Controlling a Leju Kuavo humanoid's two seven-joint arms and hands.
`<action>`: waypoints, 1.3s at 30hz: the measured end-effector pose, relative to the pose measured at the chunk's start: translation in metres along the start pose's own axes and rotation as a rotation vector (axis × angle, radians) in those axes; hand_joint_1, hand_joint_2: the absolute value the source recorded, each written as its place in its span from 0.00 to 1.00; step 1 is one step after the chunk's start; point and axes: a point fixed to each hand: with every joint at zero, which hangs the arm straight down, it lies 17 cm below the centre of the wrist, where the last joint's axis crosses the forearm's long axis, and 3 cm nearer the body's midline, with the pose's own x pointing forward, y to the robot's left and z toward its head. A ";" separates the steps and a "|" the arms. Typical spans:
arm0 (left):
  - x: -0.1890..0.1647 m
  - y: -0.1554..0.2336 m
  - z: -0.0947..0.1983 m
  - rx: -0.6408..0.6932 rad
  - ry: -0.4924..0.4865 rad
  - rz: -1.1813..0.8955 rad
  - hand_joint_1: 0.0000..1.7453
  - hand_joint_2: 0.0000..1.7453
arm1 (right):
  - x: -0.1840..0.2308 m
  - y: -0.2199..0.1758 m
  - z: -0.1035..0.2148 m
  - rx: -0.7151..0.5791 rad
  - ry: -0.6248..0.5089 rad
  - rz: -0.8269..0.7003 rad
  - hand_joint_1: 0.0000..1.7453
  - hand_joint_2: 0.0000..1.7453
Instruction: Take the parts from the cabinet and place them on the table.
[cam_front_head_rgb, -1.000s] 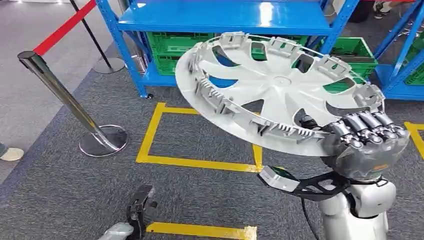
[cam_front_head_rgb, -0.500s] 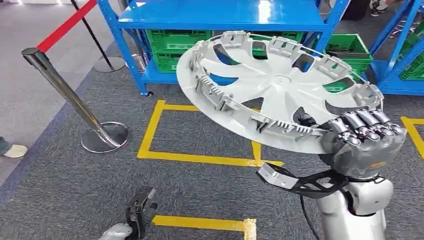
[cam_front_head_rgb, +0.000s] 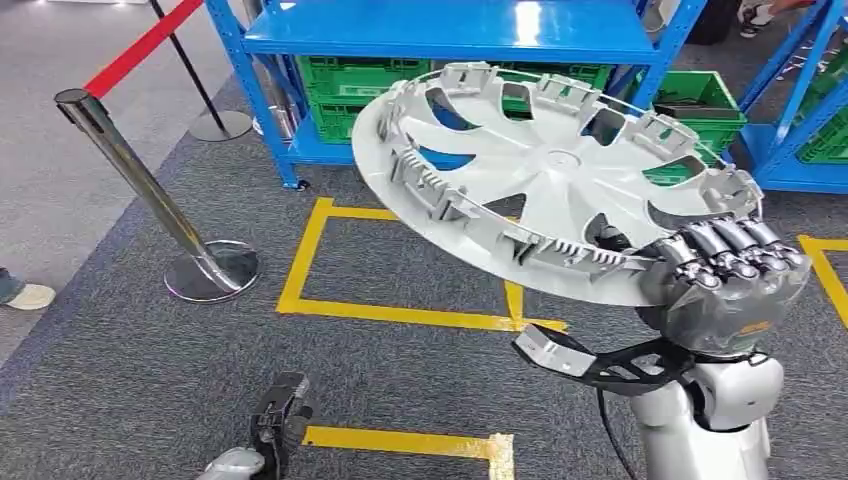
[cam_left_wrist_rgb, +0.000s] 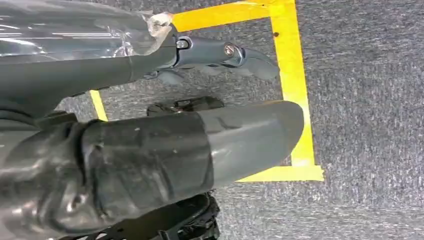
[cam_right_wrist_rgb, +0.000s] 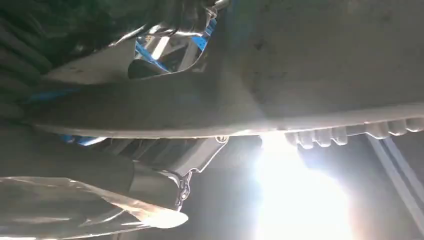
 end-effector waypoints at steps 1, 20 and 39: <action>0.000 0.001 0.000 0.001 0.000 0.000 0.00 0.00 | 0.000 0.000 0.000 -0.001 0.002 -0.002 1.00 1.00; 0.001 0.003 -0.001 0.003 -0.002 0.000 0.00 0.00 | 0.003 0.004 0.001 0.009 0.020 -0.020 1.00 1.00; 0.000 -0.003 0.000 -0.009 -0.004 -0.001 0.00 0.00 | 0.002 0.006 0.002 0.013 0.017 -0.019 1.00 1.00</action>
